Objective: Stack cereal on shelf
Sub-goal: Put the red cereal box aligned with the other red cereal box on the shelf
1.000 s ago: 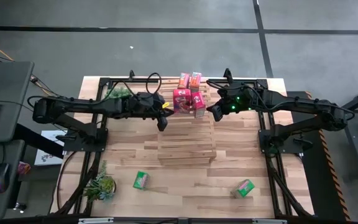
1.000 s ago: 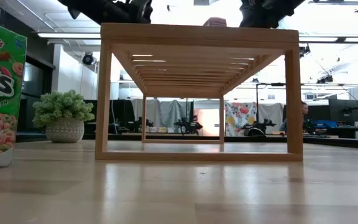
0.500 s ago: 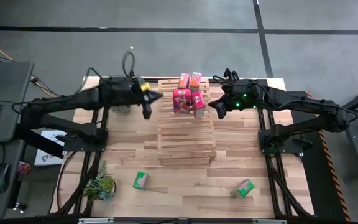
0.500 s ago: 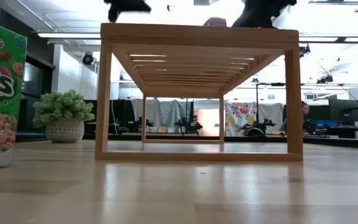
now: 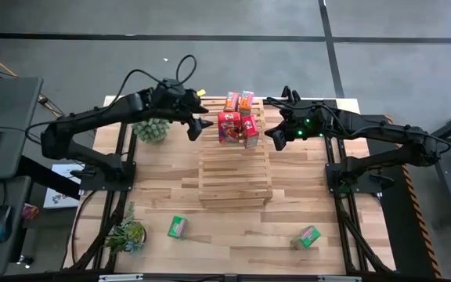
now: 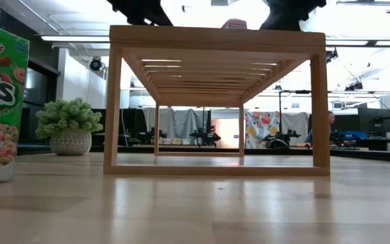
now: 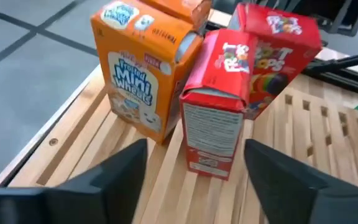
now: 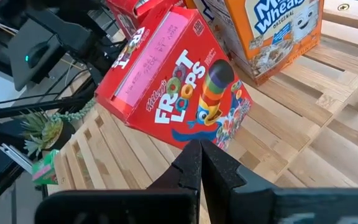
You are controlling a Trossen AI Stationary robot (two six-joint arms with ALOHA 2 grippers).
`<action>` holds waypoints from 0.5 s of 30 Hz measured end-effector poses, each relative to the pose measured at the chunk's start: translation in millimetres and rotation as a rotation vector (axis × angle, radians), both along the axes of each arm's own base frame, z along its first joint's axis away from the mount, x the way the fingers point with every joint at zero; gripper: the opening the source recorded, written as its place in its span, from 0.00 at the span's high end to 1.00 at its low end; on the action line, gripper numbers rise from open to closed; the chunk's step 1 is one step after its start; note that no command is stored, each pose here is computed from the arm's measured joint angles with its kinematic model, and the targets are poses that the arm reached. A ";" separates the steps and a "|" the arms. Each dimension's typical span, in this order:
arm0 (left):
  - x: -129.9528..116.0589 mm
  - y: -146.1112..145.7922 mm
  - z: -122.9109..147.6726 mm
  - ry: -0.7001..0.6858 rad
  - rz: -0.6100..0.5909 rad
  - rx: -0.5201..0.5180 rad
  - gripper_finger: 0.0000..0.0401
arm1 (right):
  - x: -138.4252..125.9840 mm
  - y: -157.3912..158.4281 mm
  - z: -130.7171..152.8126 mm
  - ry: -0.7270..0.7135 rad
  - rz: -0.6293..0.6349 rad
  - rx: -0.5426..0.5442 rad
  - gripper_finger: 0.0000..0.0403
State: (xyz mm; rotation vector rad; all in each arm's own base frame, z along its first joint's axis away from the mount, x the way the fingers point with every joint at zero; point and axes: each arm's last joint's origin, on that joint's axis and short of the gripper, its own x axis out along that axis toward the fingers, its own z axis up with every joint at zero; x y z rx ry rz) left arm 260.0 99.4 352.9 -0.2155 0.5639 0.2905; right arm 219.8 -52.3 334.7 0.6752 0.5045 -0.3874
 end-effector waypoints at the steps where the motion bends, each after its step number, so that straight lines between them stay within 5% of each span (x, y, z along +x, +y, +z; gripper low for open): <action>1: 1.5 0.4 -1.5 0.005 -0.002 -0.001 0.32 | 0.0 0.0 0.0 0.000 -0.001 -0.001 1.00; 15: 11.9 5.0 -30.1 -0.068 -0.110 -0.016 0.25 | -0.1 -0.2 0.0 0.001 -0.005 -0.004 1.00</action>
